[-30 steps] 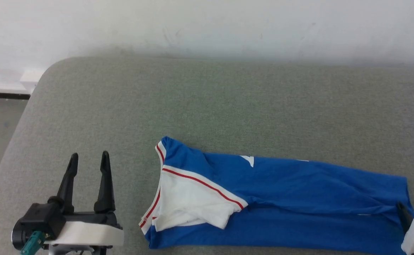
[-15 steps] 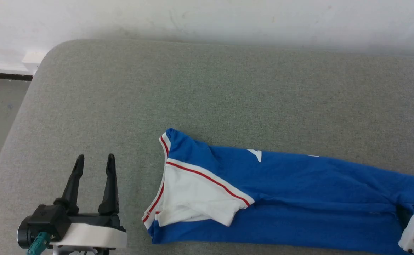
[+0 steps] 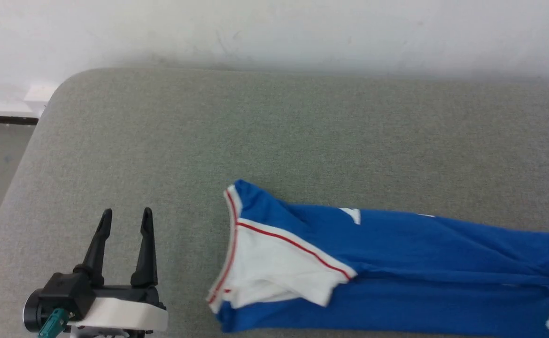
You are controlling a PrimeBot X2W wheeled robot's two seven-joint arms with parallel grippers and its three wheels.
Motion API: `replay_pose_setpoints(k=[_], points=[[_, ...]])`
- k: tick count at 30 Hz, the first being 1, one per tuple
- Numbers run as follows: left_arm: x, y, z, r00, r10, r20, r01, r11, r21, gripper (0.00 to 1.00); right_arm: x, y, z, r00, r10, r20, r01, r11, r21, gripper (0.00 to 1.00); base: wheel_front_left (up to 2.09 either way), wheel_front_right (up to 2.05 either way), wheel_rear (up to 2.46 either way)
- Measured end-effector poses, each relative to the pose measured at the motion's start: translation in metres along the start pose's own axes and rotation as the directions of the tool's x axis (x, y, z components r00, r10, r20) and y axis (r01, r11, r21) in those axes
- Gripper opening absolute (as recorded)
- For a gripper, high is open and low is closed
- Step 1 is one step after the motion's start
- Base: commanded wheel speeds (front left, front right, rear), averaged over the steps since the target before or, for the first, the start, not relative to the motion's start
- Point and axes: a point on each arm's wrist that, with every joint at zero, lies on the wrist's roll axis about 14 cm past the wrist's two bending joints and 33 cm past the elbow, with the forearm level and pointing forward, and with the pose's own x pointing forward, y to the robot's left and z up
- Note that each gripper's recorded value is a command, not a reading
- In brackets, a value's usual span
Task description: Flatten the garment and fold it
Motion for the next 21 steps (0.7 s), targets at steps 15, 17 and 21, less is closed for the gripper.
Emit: replay_pose_setpoints(k=[15, 17, 21], points=[[-0.013, -0.008, 0.004, 1.000, -0.023, 0.014, 0.024, 0.999, -0.048, 1.00, -0.030, -0.054, 0.017, 0.993, -0.106, 0.054, 0.110, 0.991, -0.073, 0.00, 0.00, 0.00, 0.00], [-0.019, -0.008, 0.003, 1.000, -0.023, 0.008, 0.023, 0.998, -0.051, 1.00, -0.036, -0.041, 0.013, 0.997, -0.062, 0.048, 0.066, 0.993, -0.094, 0.00, 0.00, 0.00, 0.00], [-0.028, -0.007, 0.007, 1.000, -0.018, 0.020, 0.019, 0.998, -0.054, 1.00, -0.049, -0.002, 0.024, 0.996, 0.056, 0.072, -0.046, 0.990, -0.136, 0.00, 0.00, 0.00, 0.00]])
